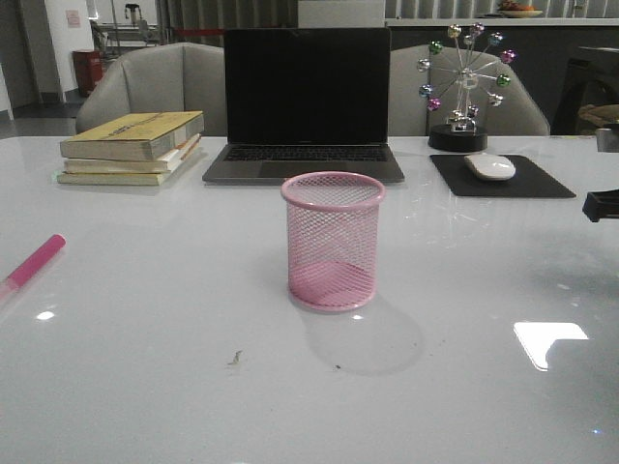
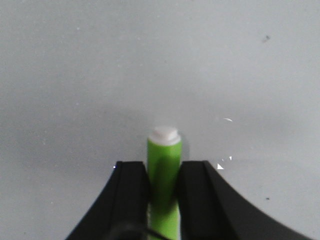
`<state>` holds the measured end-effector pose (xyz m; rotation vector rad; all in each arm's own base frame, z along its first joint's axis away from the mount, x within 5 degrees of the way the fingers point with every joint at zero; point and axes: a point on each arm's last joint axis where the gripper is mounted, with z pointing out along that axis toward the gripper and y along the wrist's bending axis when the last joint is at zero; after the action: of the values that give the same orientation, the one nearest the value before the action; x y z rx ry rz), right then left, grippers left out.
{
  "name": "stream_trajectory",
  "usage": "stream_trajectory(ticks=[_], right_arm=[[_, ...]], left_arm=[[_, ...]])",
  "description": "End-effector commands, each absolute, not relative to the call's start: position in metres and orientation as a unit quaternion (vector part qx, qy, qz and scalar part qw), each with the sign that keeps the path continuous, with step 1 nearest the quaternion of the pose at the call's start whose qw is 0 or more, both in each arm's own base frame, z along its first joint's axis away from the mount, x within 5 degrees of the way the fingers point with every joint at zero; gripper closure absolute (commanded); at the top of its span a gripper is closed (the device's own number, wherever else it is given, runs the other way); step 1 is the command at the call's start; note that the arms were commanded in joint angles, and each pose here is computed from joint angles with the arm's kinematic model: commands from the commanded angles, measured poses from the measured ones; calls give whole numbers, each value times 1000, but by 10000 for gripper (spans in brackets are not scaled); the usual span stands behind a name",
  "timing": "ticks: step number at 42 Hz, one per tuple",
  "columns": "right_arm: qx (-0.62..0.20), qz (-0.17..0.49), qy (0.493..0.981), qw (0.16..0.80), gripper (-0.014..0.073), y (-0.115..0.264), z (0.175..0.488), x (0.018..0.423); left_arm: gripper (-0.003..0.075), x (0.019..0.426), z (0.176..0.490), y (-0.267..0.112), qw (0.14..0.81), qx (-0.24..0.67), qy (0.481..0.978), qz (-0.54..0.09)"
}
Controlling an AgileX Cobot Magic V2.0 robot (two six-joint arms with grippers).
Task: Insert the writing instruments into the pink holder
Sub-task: 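Lift the green marker with the right gripper over the pink holder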
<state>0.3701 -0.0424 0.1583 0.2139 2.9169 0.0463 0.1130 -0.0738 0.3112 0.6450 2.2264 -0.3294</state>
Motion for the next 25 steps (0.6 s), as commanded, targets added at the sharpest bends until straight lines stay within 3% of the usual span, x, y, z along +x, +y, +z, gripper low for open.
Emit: stream_trajectory(ticks=[1, 7, 10, 17, 25], right_arm=[[72, 15, 987, 144, 455, -45, 181, 373], [70, 13, 982, 173, 459, -42, 198, 369], [63, 12, 973, 221, 459, -36, 219, 362], [34, 13, 926, 376, 459, -12, 267, 331], [-22, 43, 823, 566, 459, 28, 316, 281]], left_arm=[[138, 116, 325, -77, 430, 248, 856, -147], [138, 116, 325, -77, 430, 248, 856, -147], [138, 116, 325, -77, 430, 248, 856, -147], [138, 116, 325, -77, 430, 248, 856, -147], [138, 116, 325, -77, 430, 248, 856, -147]])
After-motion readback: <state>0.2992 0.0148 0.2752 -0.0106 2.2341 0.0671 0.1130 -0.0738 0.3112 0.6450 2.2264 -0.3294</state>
